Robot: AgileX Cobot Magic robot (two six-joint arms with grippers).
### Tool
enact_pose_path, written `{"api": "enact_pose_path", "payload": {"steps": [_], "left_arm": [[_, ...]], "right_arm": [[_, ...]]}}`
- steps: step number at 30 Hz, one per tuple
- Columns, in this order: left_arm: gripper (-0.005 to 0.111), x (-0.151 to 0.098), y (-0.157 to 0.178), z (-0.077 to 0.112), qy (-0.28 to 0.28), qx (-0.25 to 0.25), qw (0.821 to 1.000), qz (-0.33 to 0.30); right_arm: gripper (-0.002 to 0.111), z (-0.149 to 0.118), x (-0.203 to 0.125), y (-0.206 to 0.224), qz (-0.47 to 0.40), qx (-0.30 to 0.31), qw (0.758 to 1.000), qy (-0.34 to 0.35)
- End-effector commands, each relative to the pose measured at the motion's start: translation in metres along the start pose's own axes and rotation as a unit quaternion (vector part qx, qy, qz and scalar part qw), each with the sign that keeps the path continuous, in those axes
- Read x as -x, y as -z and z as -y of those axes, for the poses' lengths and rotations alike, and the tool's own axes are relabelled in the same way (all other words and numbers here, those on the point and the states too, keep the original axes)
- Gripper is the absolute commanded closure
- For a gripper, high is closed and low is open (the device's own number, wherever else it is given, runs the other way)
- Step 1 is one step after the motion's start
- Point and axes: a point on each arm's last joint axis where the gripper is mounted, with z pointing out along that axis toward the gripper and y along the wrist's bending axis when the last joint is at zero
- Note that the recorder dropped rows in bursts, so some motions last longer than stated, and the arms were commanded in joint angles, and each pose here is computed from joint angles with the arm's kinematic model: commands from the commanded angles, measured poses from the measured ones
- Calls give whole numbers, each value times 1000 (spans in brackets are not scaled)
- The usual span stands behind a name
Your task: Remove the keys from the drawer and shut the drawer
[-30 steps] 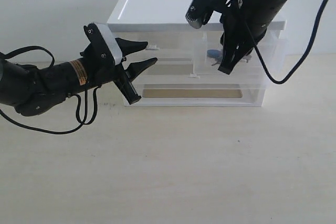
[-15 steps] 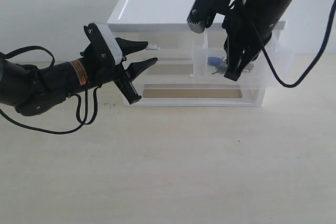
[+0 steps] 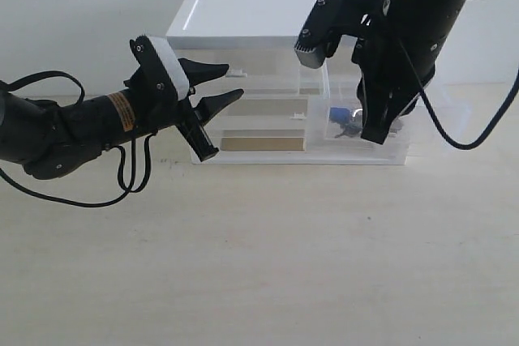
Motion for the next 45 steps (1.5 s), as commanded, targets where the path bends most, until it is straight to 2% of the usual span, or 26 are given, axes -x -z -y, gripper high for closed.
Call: {"api": "enact_pose_path", "payload": {"steps": [1,3,4,6,15,21,25,27,30,34,39,45], "left_arm": [[68,-4,-2,-3,17,15,1000,-13],[68,-4,-2,-3,17,15,1000,-13],[68,-4,-2,-3,17,15,1000,-13],[68,-4,-2,-3,17,15,1000,-13],[68,-4,-2,-3,17,15,1000,-13],[68,-4,-2,-3,17,15,1000,-13],[68,-4,-2,-3,24,15,1000,-13],[68,-4,-2,-2,33,13,999,-12],[68,-4,-2,-2,33,13,999,-12],[68,-4,-2,-2,33,13,999,-12],[68,-4,-2,-2,33,13,999,-12],[68,-4,-2,-2,33,13,999,-12]], "right_arm": [[98,6,-6,2,-15,-26,999,-40],[76,5,-7,2,-17,-23,999,-42],[69,5,-8,2,-22,-20,999,-43],[64,3,-9,3,-32,-14,998,-42],[64,2,-11,28,8,-27,998,-52],[64,-5,-16,68,75,-31,994,-78],[64,-4,-18,94,142,-63,977,-148],[64,-1,-20,97,140,-79,971,-177],[64,9,-18,87,113,-98,967,-208],[64,17,-4,64,70,-76,977,-184],[64,32,8,37,33,-45,978,-199],[64,37,18,8,5,-28,982,-187]]}}
